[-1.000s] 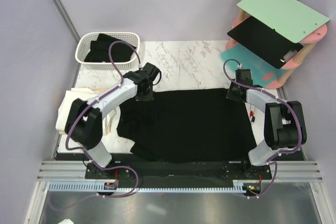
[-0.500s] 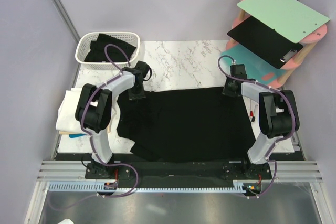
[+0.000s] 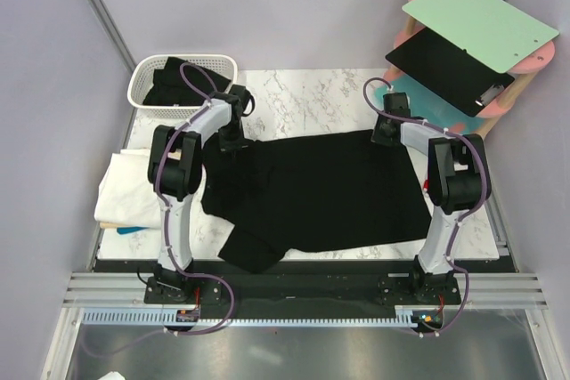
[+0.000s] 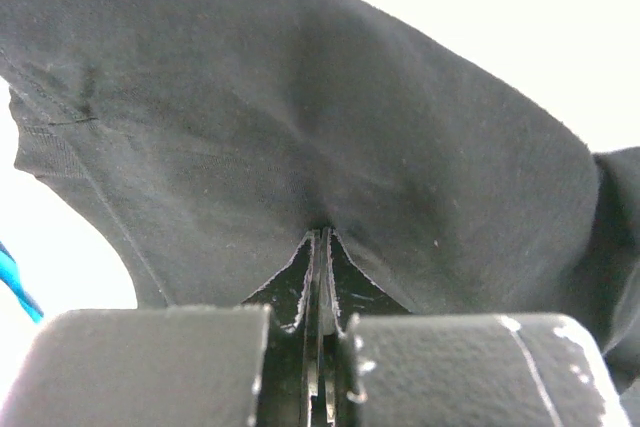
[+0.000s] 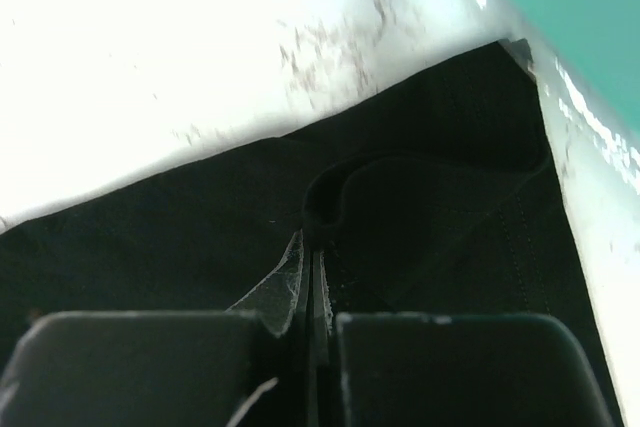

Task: Fold and stack the t-shirts
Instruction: Fold the flattened tshirt in 1/3 of the way

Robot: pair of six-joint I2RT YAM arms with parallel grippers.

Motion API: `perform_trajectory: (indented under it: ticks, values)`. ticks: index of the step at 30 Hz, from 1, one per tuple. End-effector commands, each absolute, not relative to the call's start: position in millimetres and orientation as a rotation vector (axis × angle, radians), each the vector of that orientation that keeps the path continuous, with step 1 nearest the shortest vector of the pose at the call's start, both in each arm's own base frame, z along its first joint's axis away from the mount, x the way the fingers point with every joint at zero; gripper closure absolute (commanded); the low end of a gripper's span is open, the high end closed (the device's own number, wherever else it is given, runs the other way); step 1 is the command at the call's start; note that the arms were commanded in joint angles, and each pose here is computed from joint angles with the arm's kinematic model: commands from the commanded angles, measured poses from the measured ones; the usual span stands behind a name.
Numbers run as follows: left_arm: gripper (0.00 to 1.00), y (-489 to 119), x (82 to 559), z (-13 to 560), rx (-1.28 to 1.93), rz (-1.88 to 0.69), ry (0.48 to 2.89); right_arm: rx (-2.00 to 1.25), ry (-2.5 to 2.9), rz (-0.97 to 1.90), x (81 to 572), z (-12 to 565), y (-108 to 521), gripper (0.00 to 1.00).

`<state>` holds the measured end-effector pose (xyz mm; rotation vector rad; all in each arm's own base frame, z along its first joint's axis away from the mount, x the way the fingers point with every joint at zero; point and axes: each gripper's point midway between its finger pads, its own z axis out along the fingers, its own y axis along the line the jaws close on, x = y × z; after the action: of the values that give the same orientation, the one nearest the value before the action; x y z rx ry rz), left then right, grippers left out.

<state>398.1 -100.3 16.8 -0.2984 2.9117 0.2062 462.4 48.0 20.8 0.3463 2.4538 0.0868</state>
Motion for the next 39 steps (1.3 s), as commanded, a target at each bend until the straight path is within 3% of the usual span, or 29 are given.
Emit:
perform_trajectory:
  ticks: [1, 9, 13, 15, 16, 17, 19, 20, 23, 27, 29, 32, 34, 35, 36, 37, 39]
  values:
    - [0.98, -95, 444, -2, -0.31, 0.213, 2.873, 0.379, 2.572, 0.019, 451, -19, 44, 1.0]
    - [0.98, -90, 507, 37, -0.282, 0.234, 2.736, 0.389, 2.541, 0.009, 471, -9, 45, 1.0]
    - [0.98, -93, 505, 74, -0.283, 0.191, 2.669, 0.375, 2.502, 0.014, 469, 12, 43, 0.97]
    - [0.9, -93, 489, 79, -0.274, 0.192, 2.666, 0.371, 2.451, 0.016, 468, 36, 41, 0.93]
    - [0.85, -93, 484, 109, -0.276, 0.156, 2.607, 0.359, 2.45, 0.018, 462, 39, 42, 0.89]
    - [0.69, -94, 473, 103, -0.274, 0.154, 2.61, 0.353, 2.43, 0.028, 460, 47, 43, 0.81]
    - [0.45, -95, 461, 118, -0.272, 0.128, 2.572, 0.34, 2.377, 0.042, 452, 72, 43, 0.5]
    - [0.31, -94, 449, 130, -0.272, 0.118, 2.548, 0.327, 2.363, 0.045, 448, 80, 43, 0.44]
    - [0.28, -90, 423, 140, -0.264, 0.096, 2.54, 0.317, 2.298, 0.051, 434, 111, 41, 0.26]
    - [0.3, -83, 388, 133, -0.283, 0.094, 2.566, 0.329, 2.281, 0.018, 419, 116, 34, 0.22]
    - [0.34, -83, 366, 117, -0.307, 0.075, 2.608, 0.333, 2.281, 0.024, 415, 116, 34, 0.23]
    - [0.42, -85, 338, 101, -0.328, 0.026, 2.641, 0.322, 2.287, 0.049, 417, 108, 39, 0.34]
    - [0.48, -85, 321, 89, -0.339, 0.006, 2.66, 0.315, 2.283, 0.095, 426, 98, 46, 0.59]
    - [0.53, -86, 316, 85, -0.341, 0.002, 2.664, 0.308, 2.269, 0.124, 434, 101, 51, 0.91]
    - [0.6, -85, 307, 76, -0.34, -0.004, 2.679, 0.314, 2.252, 0.147, 444, 102, 55, 1.0]
    - [0.8, -85, 304, 73, -0.347, -0.01, 2.683, 0.304, 2.286, 0.151, 449, 87, 60, 1.0]
    - [0.98, -85, 294, 65, -0.342, -0.008, 2.704, 0.294, 2.269, 0.163, 470, 95, 67, 1.0]
